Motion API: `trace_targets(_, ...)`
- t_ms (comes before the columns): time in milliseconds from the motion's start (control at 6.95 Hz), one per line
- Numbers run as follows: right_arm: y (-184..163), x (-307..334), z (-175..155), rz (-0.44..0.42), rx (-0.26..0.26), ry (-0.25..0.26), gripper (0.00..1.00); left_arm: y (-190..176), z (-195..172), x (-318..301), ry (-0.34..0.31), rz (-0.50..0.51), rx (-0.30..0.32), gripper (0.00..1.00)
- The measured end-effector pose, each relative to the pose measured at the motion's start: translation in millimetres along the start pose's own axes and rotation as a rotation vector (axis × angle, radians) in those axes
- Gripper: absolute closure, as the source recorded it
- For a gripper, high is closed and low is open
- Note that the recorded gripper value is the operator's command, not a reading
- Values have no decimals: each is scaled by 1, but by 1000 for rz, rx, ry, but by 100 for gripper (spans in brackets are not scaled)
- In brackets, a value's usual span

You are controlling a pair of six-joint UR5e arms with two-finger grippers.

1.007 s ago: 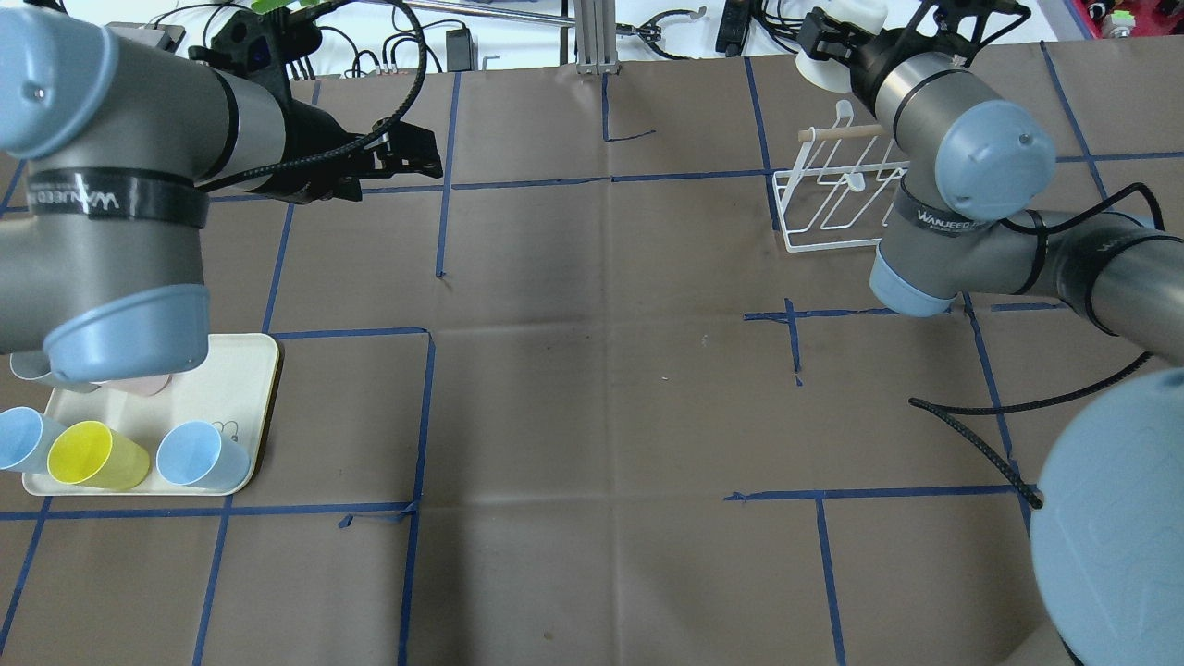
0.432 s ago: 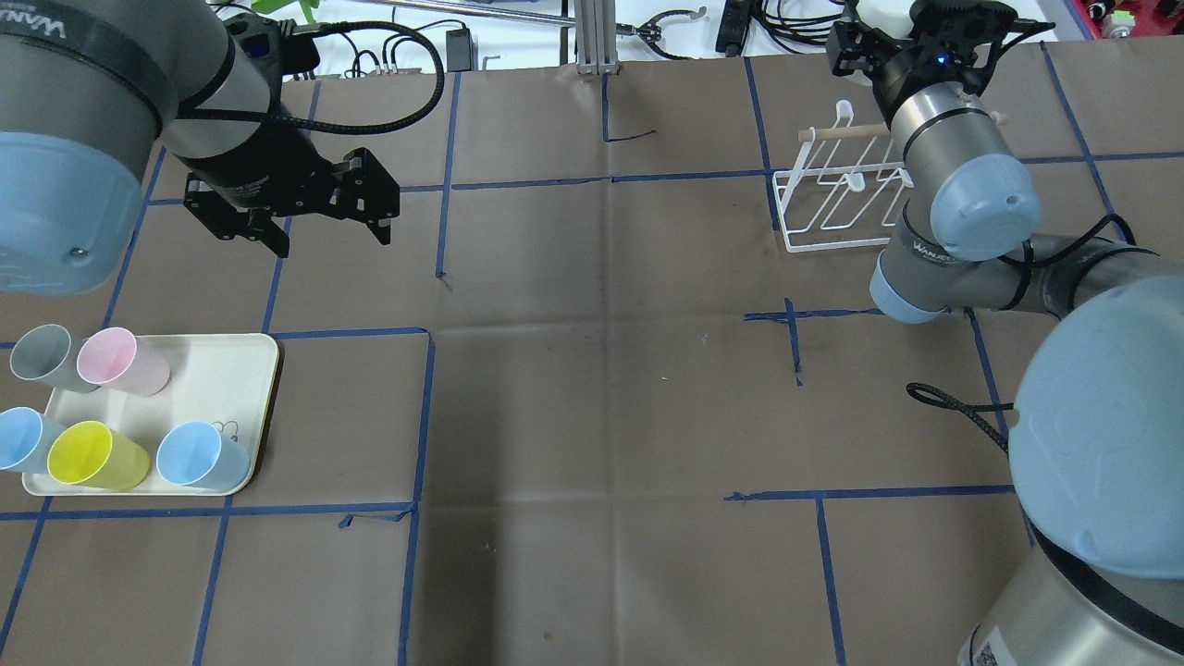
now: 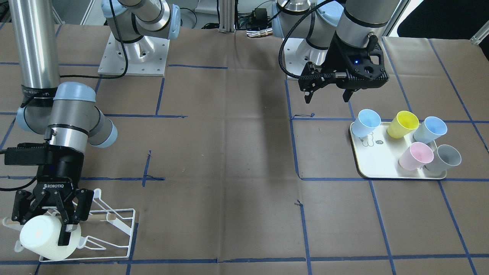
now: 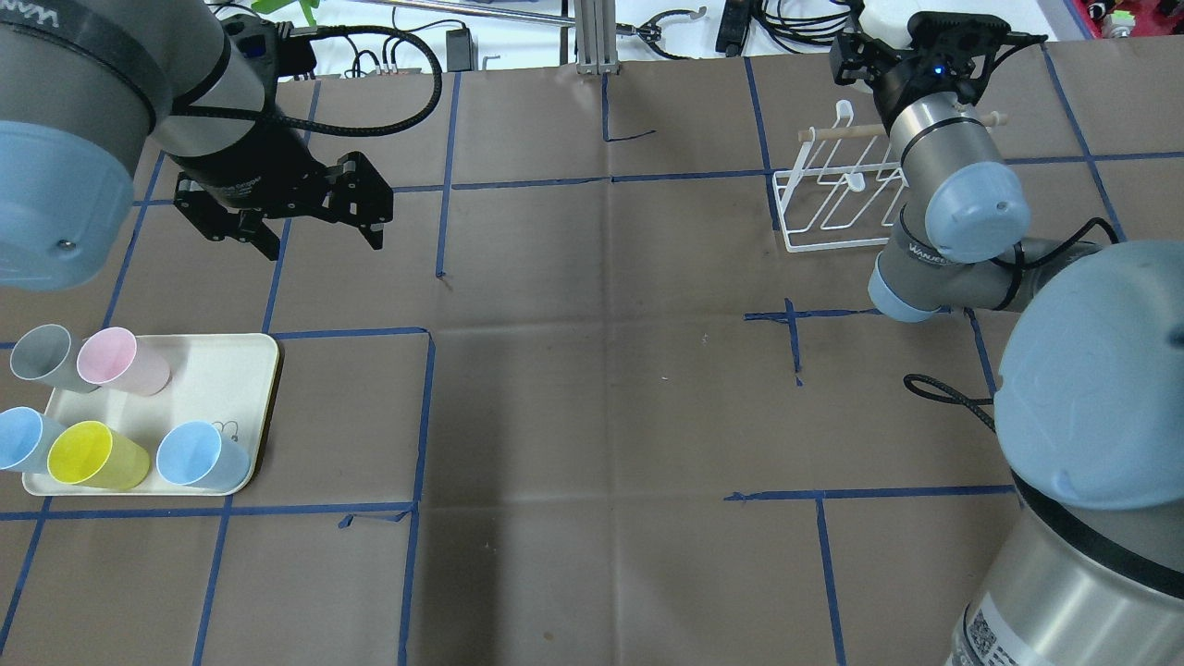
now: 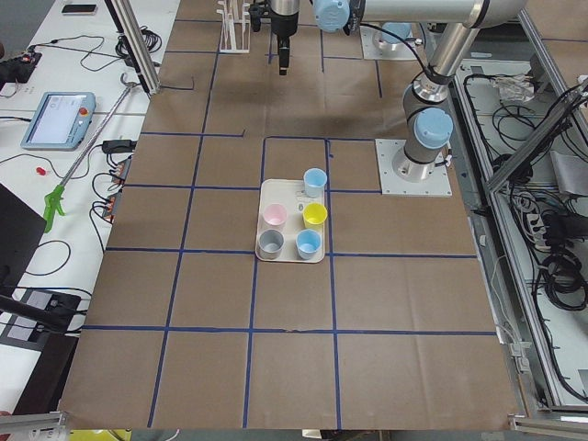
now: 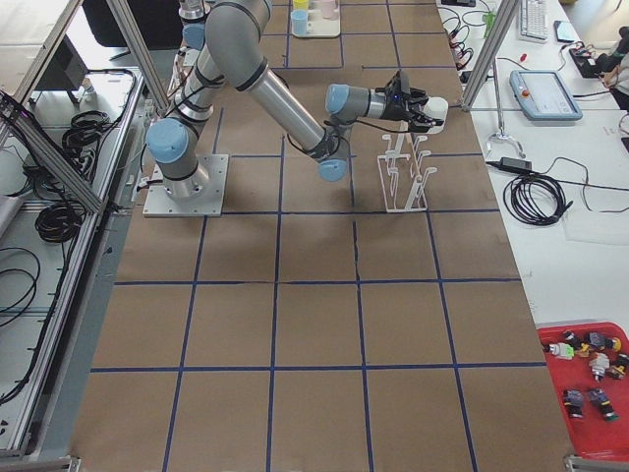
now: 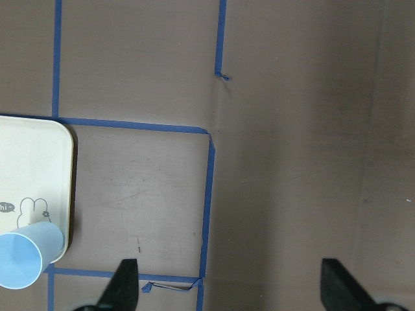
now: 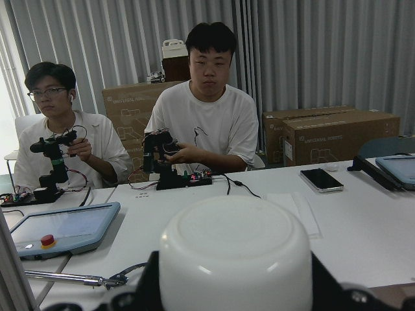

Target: Transfer IKEA cup to right arm and place on rack

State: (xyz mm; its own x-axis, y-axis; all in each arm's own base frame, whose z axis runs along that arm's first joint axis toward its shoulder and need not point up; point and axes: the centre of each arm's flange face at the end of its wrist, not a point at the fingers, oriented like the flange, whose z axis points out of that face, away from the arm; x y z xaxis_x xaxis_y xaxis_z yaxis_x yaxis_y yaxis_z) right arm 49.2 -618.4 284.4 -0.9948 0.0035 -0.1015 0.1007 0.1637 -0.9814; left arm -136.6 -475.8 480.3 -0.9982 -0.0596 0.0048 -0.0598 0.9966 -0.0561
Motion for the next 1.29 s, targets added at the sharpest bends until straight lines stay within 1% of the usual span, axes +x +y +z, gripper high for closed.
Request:
trace_targets(432,20,3,9,4,-28,-1,56,1,1,-9,-4,64,-2,1)
trace_targets(719,32,3,11,8,-53,-2,56,-4,13,-53,-9,85,-40,1)
trace_targets(1007,40,1,11,9,-71,-3,54,3,37,-108,1,112,-101,2)
trace_targets(1151,42,0,10,10,-76,-5,40,13,55,-132,13,105,-133,2)
trace_targets(1295,44,-3,9,10,-82,-9,1,26,72,-154,25,101,-155,3)
